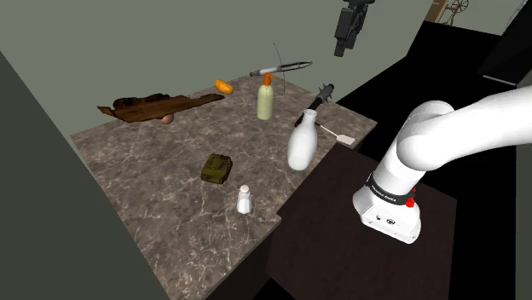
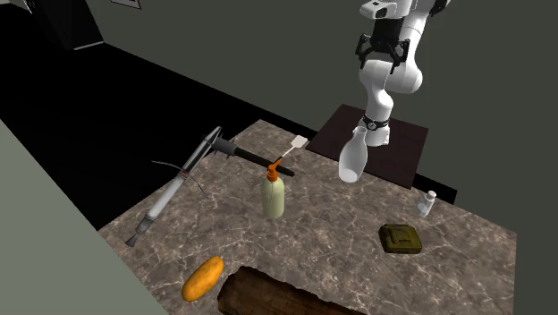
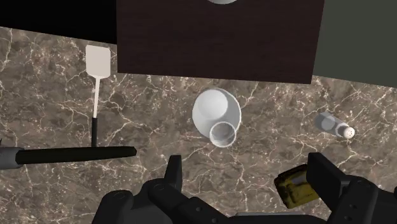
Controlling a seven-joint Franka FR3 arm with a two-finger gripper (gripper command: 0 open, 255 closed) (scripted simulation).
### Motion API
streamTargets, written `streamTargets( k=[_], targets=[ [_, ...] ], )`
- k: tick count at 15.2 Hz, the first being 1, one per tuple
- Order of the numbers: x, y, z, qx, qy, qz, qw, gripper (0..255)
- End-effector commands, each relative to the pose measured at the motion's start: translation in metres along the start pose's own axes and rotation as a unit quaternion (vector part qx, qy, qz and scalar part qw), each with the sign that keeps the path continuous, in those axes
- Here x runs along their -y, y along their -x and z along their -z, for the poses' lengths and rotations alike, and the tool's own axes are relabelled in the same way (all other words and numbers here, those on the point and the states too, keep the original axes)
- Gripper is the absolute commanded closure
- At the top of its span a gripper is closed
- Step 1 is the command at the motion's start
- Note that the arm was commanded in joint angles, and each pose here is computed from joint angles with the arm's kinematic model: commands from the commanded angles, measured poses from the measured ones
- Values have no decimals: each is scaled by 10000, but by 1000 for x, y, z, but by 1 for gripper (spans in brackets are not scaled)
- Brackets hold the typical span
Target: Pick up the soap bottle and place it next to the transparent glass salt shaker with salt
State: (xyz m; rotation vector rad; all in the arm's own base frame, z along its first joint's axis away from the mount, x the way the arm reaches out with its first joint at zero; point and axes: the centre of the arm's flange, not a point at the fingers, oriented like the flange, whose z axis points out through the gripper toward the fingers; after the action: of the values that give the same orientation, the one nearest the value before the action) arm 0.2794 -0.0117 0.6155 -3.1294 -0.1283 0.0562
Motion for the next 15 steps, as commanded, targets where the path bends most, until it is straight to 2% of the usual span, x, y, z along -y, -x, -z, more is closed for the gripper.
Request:
streamTargets(
  k=[1, 15],
  targets=[
    [0, 0, 0, 0, 0, 0, 10000, 0],
    [-85, -149, -79, 121, -59, -72, 9999, 0]
  ],
)
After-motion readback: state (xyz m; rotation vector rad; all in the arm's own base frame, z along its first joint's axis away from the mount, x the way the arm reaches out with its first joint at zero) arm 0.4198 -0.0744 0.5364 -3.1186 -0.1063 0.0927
